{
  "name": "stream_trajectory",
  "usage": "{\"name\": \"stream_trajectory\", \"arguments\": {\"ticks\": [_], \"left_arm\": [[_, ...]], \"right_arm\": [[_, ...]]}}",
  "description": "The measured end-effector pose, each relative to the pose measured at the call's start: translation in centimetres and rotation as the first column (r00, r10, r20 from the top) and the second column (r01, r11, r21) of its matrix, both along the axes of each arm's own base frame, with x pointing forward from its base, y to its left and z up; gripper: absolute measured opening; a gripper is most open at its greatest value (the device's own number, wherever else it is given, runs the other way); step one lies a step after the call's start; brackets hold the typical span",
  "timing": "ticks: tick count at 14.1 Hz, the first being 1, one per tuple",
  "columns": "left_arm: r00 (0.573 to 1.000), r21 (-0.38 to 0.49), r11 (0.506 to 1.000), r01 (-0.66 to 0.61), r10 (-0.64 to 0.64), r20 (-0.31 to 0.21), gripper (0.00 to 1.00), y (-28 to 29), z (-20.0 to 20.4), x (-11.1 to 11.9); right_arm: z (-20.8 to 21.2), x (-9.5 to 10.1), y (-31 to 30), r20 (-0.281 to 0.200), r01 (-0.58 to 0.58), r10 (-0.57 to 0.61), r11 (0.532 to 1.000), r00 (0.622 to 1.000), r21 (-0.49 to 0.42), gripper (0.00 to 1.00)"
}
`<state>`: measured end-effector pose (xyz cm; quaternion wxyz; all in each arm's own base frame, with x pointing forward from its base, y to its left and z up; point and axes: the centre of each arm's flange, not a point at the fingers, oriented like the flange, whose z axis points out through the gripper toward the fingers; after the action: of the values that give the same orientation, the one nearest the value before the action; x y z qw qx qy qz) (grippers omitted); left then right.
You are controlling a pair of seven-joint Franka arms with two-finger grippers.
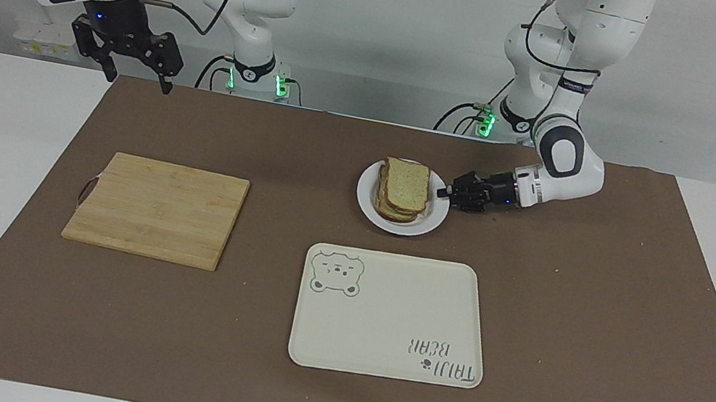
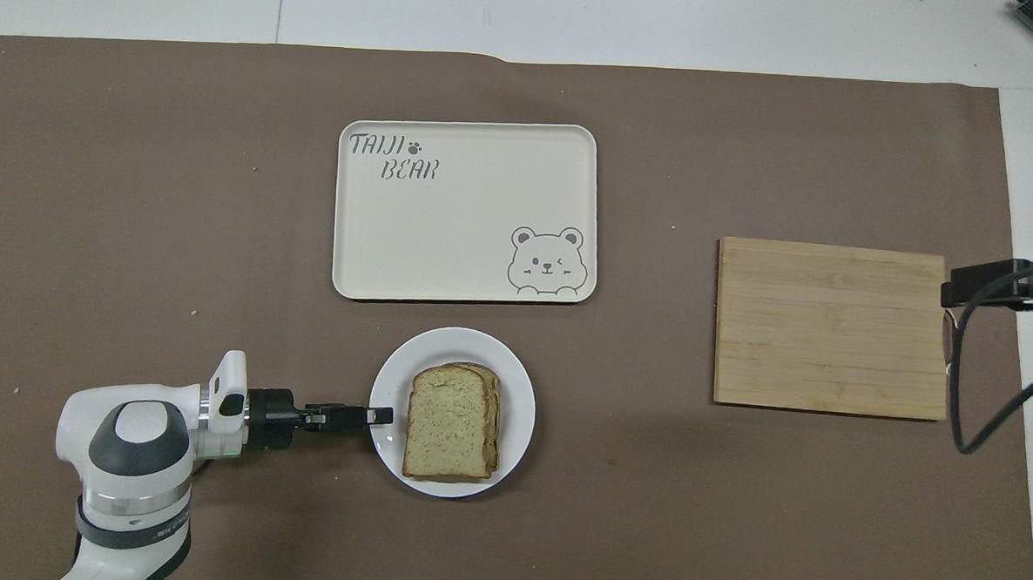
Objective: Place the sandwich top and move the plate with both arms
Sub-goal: 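Grip the white plate rim with the left gripper, then slide the plate with the left gripper onto the bear tray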
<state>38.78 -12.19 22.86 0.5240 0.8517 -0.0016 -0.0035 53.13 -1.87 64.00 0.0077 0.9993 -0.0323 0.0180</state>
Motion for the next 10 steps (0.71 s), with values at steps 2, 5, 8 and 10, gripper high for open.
{"name": "stream_trajectory", "arguments": {"ticks": [2, 5, 8, 10], "left_arm": [[1.0, 0.002, 1.0, 0.0, 0.0, -0.004, 0.3, -0.02, -0.2, -0.05], [1.0, 0.005, 1.0, 0.0, 0.0, -0.008, 0.09, -0.01, -0.37, -0.09], [1.0, 0.009, 1.0, -0.003, 0.004, -0.011, 0.04, 0.11, -0.56, -0.09], [1.0, 0.008, 1.0, -0.007, 0.007, -0.007, 0.04, 0.21, -0.44, 0.11]], "right_arm": [[0.0, 0.0, 0.0, 0.0, 0.0, 0.0, 1.0, 1.0, 0.0, 1.0], [0.0, 0.0, 0.0, 0.0, 0.0, 0.0, 1.0, 1.0, 0.0, 1.0], [0.0, 0.0, 0.0, 0.0, 0.0, 0.0, 1.0, 1.0, 0.0, 1.0], [0.0, 0.0, 0.0, 0.0, 0.0, 0.0, 1.0, 1.0, 0.0, 1.0]]}}
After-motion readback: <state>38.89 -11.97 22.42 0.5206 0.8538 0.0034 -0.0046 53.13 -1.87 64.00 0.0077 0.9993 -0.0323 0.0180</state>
